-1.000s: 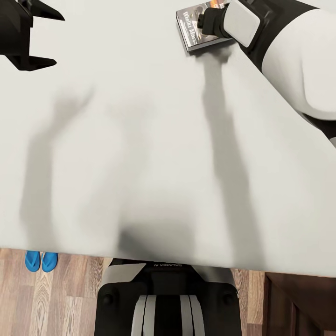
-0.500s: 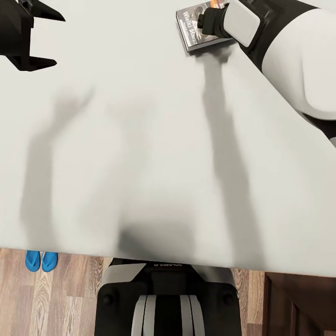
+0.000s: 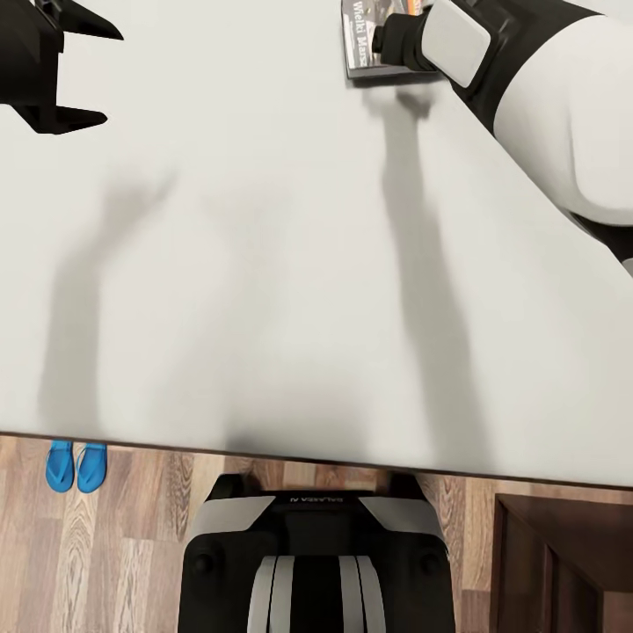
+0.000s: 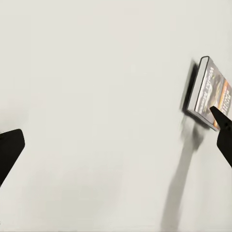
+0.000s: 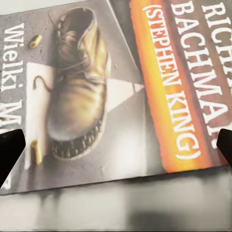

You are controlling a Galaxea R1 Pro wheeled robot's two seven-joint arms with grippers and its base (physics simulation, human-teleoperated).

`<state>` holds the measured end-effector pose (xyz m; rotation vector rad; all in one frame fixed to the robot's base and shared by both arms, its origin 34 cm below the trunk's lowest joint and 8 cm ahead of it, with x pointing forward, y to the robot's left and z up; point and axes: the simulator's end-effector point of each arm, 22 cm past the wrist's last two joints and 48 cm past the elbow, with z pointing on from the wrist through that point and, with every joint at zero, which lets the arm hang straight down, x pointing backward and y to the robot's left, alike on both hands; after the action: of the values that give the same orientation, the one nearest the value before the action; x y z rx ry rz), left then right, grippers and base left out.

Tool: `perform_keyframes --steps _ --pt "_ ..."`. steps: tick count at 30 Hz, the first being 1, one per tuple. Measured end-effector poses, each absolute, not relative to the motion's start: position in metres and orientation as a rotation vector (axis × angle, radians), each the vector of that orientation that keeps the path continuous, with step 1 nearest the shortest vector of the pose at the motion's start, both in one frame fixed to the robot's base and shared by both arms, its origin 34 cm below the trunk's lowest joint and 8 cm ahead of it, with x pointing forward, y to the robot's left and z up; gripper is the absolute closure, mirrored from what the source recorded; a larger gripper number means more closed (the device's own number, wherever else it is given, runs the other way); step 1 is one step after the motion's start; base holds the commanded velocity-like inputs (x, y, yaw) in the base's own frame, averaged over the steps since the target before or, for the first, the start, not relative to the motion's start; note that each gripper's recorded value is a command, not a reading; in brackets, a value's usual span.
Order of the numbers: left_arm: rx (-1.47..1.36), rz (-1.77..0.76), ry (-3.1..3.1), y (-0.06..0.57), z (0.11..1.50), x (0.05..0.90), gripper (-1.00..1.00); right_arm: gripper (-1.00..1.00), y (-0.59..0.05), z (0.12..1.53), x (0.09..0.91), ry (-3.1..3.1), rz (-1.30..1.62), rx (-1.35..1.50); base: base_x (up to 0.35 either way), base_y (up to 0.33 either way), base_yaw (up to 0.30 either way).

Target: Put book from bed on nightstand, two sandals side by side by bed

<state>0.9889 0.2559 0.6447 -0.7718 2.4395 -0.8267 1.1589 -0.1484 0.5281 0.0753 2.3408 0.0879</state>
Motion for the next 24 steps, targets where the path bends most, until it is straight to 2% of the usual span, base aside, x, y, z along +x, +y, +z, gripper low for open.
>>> perform_keyframes --steps 20,24 --pt "-0.772 -0.826 2.442 0.256 0.644 0.988 -1.0 -1.0 -0.149 0.595 1.197 2.245 0.105 0.098 -0.008 -0.001 0.0" --pt "-0.773 -0.827 2.44 0.256 0.644 0.988 -1.0 -1.0 -0.149 0.603 1.201 2.234 0.11 0.099 0.169 0.0 0.0"
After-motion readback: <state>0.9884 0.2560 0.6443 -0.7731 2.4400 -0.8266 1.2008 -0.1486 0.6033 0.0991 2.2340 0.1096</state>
